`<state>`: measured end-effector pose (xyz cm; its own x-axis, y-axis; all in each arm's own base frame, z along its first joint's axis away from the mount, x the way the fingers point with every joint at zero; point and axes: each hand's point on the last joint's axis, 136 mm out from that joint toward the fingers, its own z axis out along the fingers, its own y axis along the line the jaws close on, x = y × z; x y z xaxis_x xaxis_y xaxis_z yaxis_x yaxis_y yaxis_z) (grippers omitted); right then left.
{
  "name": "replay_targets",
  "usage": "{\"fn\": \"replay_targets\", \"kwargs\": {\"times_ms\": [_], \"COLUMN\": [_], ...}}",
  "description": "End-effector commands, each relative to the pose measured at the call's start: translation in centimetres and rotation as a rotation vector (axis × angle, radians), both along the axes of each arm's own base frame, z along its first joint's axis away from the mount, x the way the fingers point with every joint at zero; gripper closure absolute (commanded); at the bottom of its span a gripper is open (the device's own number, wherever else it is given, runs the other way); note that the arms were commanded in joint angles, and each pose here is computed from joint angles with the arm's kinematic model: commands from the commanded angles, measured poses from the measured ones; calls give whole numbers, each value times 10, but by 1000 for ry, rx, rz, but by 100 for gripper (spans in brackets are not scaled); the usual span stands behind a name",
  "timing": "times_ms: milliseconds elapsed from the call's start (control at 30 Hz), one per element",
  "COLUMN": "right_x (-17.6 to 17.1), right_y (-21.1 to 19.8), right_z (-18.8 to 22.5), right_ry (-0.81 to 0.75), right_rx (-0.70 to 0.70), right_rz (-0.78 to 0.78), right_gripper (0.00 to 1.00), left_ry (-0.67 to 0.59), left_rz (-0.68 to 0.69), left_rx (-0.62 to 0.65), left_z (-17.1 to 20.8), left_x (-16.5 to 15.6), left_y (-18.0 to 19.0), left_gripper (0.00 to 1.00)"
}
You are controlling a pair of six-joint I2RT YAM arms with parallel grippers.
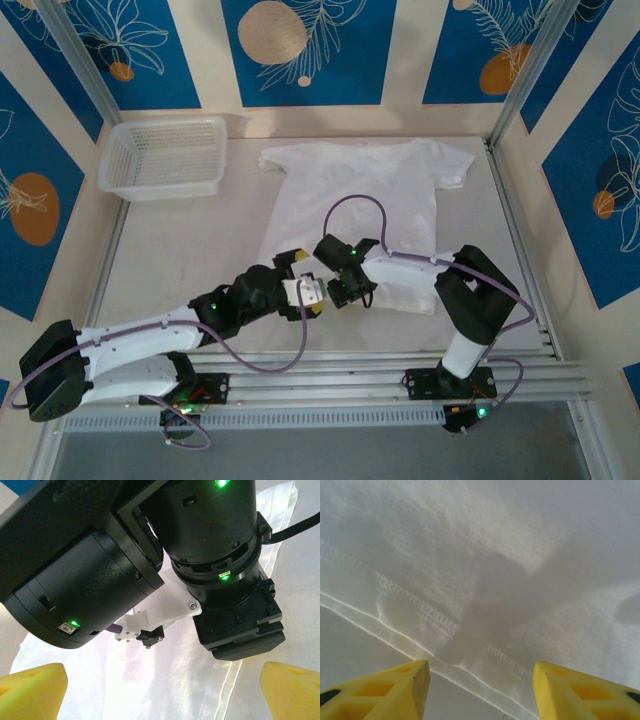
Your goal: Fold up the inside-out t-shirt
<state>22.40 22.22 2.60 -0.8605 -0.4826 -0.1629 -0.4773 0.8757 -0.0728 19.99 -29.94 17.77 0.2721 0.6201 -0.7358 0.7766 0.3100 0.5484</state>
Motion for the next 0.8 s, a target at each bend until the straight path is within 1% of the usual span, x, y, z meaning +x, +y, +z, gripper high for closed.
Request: {"fn": "replay_targets", "kwargs": {"times_ms": [0,100,200,233,300,467,600,700,733,767], "right_x": [1,2,4,6,11,14,16,16,15,16], "right_y": [5,5,4,3,-2,-1,-3,-3,-3,-3], "right_z": [-2,-6,-8,-7,-3,6,2,-1,-1,0], "right_ry": [20,26,24,17,-12,-40,-27,-20,-19,-24], "right_rx": [4,-4,-15,-23,-46,-8,4,1,1,3], "right_rz": [14,9,1,-7,-28,-29,-43,-49,-47,-46], "right_gripper": [43,42,45,47,55,62,75,82,88,97], "left_ry": [-34,-36,-40,-42,-44,-44,-37,-36,-36,-35], "left_rz": [-2,-2,-5,-4,-2,0,2,5,5,5], "left_rx": [-13,-18,-27,-27,-28,-30,-32,-38,-39,-43], "left_z": [4,6,7,8,8,6,5,6,5,4], "left_x": [0,0,-1,0,0,0,1,1,1,0], "left_y": [0,0,0,0,0,0,0,0,0,0], "left_gripper": [1,1,1,1,1,1,1,1,1,1]}}
